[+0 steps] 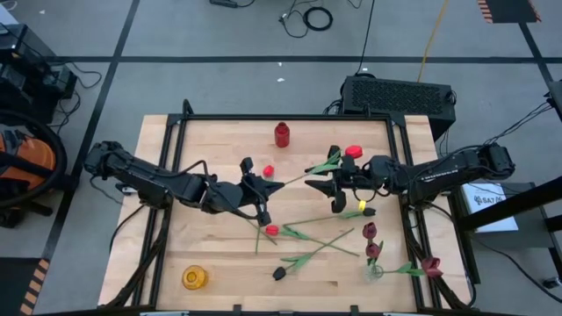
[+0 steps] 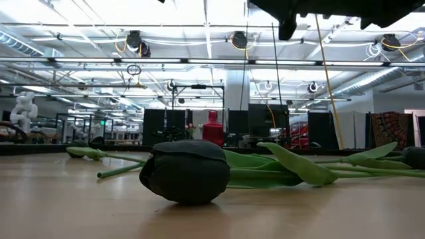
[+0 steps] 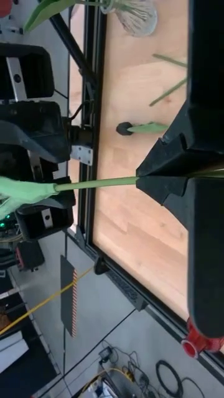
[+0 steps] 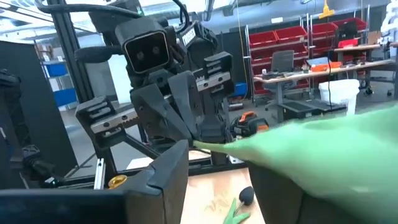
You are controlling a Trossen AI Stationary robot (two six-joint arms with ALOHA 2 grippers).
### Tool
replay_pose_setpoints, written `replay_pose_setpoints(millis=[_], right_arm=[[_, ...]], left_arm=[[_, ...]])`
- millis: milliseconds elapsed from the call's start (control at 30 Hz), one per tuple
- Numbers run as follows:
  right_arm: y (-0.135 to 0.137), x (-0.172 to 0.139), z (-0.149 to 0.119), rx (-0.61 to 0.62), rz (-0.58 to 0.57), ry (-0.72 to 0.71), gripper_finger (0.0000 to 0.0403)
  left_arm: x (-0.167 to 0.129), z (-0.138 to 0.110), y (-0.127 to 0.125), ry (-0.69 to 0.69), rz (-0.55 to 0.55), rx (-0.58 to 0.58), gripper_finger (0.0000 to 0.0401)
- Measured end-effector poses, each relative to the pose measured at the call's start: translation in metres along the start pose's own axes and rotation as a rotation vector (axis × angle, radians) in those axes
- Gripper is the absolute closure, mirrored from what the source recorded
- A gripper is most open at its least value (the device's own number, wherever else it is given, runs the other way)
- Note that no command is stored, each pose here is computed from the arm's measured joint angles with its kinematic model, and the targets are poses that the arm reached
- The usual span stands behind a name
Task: Sort flowers into vase by color
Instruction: Put the top right red flower into the yellow vase
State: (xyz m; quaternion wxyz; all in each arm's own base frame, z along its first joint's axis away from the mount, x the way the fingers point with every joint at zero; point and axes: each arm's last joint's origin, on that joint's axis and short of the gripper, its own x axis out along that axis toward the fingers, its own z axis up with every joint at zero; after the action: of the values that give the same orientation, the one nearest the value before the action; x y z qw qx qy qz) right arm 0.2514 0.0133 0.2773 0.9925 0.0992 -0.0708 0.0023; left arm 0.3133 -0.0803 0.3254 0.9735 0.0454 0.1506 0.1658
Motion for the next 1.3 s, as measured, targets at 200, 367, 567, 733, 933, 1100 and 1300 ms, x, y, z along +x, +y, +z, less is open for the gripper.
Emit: replay_pose_setpoints(millis=[200,367,567,733,933,1100,1300], right_arm=[[0.000,0.000,0.002,-0.005,0.000,-0.019,0.0302],[0.000,0.000,0.002,-0.017,0.000,-0.020,0.0378],[0.000,0.000,0.002,-0.018,0.002,-0.023,0.0390],[0.000,0.000,0.002,-0.018,0.001,-0.023,0.0399],[0.000,0.000,0.002,-0.018,-0.008,-0.022,0.0399],[0.002,0.008,0.010,-0.029,-0.028,0.091,0.0399],[0.005,0.017,0.022,-0.051,-0.049,0.222,0.0399]], left_arm=[[-0.002,0.000,-0.002,0.000,-0.007,0.000,0.0401],[-0.002,-0.001,-0.003,0.005,-0.009,0.006,0.0401],[-0.002,-0.003,-0.003,0.023,-0.007,0.019,0.0401],[-0.002,-0.005,-0.003,0.037,-0.019,0.004,0.0378],[-0.003,-0.010,-0.003,0.090,-0.016,0.014,0.0325],[-0.003,-0.011,-0.002,0.093,0.000,0.018,0.0288],[-0.010,-0.006,0.002,0.078,0.001,-0.019,0.0279]])
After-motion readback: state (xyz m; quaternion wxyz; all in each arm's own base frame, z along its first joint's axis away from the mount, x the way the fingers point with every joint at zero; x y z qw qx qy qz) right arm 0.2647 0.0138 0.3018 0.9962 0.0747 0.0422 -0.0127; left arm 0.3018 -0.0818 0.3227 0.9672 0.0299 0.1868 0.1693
